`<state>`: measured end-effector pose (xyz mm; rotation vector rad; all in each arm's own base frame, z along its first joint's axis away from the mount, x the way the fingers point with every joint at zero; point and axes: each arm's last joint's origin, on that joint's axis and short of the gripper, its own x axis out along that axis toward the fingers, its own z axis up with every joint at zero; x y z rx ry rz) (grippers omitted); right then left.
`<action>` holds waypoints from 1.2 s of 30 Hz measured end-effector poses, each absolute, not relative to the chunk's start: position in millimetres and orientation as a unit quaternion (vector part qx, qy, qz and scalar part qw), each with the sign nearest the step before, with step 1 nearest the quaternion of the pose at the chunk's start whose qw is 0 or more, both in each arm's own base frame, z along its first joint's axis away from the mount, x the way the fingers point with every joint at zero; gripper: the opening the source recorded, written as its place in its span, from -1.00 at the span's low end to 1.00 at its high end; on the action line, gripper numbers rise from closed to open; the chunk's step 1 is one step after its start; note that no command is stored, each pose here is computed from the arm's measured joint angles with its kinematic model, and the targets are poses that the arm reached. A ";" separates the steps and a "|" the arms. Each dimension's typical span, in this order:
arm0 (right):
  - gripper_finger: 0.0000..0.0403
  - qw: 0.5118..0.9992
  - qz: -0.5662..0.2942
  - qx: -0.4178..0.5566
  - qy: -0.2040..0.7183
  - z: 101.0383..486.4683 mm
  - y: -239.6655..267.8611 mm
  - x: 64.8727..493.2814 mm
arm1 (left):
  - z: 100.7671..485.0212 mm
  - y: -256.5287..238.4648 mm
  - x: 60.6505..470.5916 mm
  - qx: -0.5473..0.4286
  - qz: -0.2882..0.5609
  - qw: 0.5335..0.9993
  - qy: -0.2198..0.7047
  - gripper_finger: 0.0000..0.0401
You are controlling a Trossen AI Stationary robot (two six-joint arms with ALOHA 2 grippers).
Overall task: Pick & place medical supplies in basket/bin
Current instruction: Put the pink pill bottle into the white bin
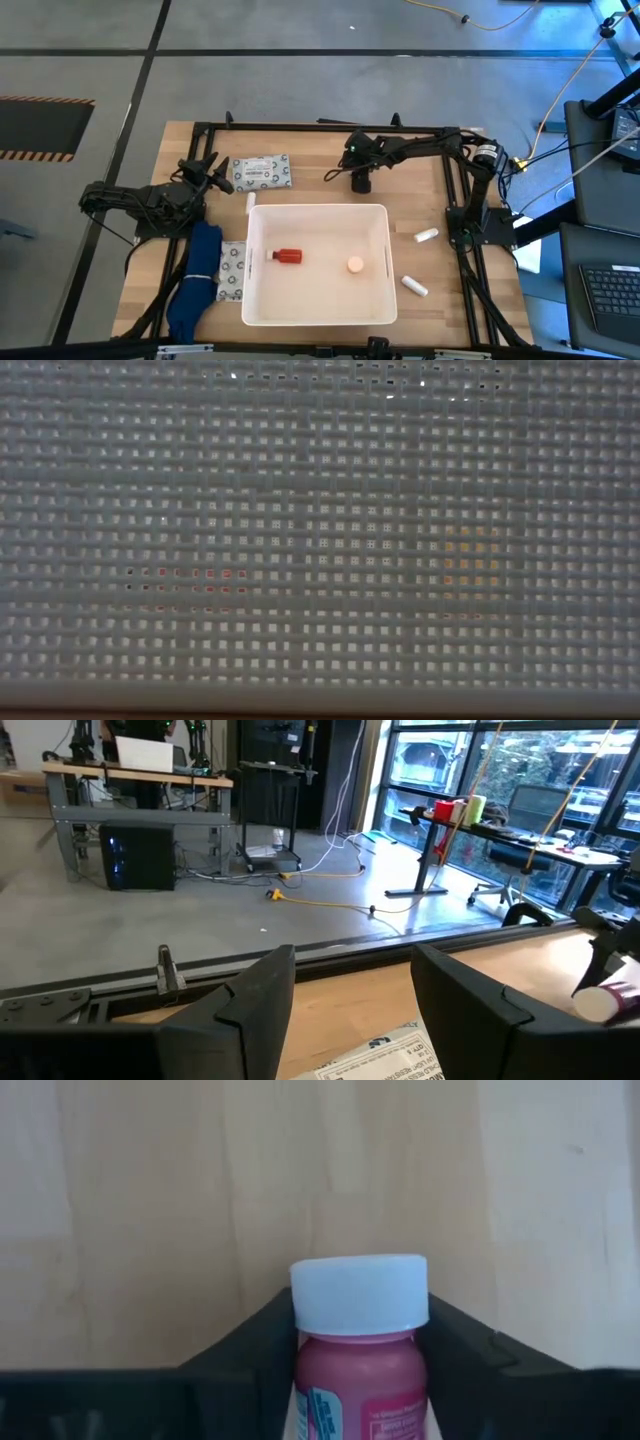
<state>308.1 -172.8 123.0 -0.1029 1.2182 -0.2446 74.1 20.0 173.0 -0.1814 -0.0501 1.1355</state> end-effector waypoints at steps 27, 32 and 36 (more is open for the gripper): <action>-0.16 0.911 -0.130 0.068 0.385 302.3 -170.4 359.7 | 172.7 20.0 74.1 -0.078 0.537 0.840 -0.018 -0.01; -0.17 0.940 -0.085 0.045 0.328 347.9 -133.9 375.0 | 172.7 19.9 74.1 -0.077 0.536 0.840 -0.017 -0.01; -0.16 0.953 -0.037 0.038 0.298 371.4 -89.4 386.7 | 172.7 19.9 74.1 -0.077 0.536 0.840 -0.017 -0.01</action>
